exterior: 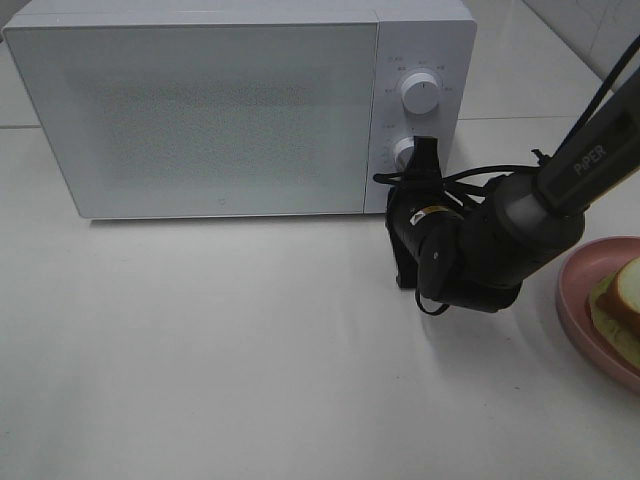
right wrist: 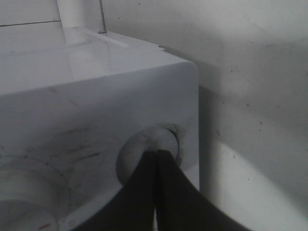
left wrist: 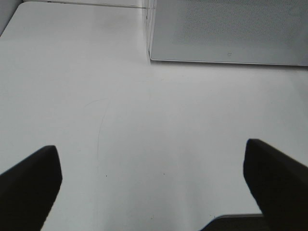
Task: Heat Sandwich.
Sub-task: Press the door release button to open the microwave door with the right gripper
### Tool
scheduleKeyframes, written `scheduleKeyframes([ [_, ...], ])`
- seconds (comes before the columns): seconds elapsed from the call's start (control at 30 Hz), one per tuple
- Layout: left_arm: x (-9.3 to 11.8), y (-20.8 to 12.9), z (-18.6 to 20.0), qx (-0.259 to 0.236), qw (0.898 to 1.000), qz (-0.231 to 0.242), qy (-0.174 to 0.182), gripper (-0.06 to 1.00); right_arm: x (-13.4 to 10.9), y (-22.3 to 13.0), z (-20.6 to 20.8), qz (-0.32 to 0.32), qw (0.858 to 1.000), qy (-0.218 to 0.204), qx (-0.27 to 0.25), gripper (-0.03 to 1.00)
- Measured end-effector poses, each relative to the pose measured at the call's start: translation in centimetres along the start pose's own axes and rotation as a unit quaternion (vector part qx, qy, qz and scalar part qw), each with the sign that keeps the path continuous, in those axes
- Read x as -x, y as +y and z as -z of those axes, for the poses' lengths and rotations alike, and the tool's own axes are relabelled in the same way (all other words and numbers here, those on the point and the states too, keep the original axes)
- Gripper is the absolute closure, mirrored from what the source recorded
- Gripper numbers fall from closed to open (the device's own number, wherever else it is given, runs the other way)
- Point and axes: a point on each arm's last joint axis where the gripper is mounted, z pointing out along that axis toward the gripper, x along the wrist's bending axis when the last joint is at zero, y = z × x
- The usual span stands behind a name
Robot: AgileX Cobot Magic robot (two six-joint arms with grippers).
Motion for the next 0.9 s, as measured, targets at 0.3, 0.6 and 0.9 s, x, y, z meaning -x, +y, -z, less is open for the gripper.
scheduleKeyframes([
  [0.3, 0.0, 0.0, 0.0, 0.000, 1.000, 0.000, 0.000, -0.02, -0.2, 0.0, -0.2, 0.000, 1.000, 0.015, 0.018, 0.95],
  [0.6, 0.0, 0.0, 0.0, 0.000, 1.000, 0.000, 0.000, -0.02, -1.0, 0.0, -1.2, 0.005, 1.000, -0.002, 0.027, 0.95],
  [0.9, 0.0, 0.0, 0.0, 0.000, 1.000, 0.000, 0.000, -0.02, -1.1, -0.1, -1.8, 0.000, 0.999, -0.038, 0.027, 0.95],
])
